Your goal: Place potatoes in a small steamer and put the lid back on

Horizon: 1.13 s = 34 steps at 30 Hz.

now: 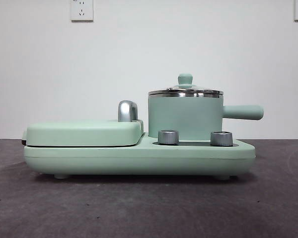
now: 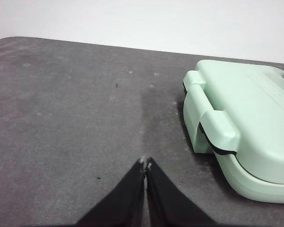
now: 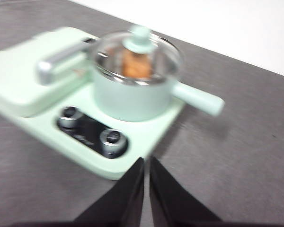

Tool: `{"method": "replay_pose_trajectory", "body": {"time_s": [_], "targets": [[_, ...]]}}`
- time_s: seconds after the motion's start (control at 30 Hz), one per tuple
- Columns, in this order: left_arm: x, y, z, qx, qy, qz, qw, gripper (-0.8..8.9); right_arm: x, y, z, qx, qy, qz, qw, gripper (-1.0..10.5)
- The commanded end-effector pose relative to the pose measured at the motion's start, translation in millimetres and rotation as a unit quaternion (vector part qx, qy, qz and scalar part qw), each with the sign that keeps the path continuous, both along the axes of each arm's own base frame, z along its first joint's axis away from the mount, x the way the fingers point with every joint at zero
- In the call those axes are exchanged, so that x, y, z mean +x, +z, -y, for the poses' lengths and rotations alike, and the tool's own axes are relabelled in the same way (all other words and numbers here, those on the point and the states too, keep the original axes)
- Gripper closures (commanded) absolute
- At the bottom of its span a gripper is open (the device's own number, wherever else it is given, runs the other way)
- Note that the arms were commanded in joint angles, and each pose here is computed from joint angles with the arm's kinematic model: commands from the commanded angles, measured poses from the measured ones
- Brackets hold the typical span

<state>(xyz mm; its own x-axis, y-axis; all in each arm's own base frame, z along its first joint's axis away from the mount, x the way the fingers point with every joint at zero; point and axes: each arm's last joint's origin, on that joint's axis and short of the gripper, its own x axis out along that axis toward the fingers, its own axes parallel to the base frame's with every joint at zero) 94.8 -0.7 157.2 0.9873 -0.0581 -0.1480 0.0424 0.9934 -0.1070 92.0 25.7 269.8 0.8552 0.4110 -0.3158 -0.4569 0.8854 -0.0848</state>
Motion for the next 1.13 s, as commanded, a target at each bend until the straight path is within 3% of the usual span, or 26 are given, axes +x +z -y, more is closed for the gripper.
{"method": "replay_pose_trajectory", "body": {"time_s": [0.03, 0.27, 0.53, 1.13], "targets": [[1, -7, 0, -0.002, 0.001, -0.013, 1.0, 8.07, 3, -25, 5, 0.01, -0.029, 0.035, 0.999, 9.3], [1, -7, 0, -0.002, 0.001, -0.013, 1.0, 8.07, 3, -81, 15, 0.033, -0.105, 0.084, 0.99, 9.3], [1, -7, 0, -0.002, 0.001, -0.013, 1.0, 8.07, 4, -116, 17, 0.048, -0.139, 0.083, 0.986, 9.3], [1, -7, 0, -0.002, 0.001, -0.013, 1.0, 8.07, 4, -118, 17, 0.056, -0.148, 0.073, 0.985, 9.3]]}}
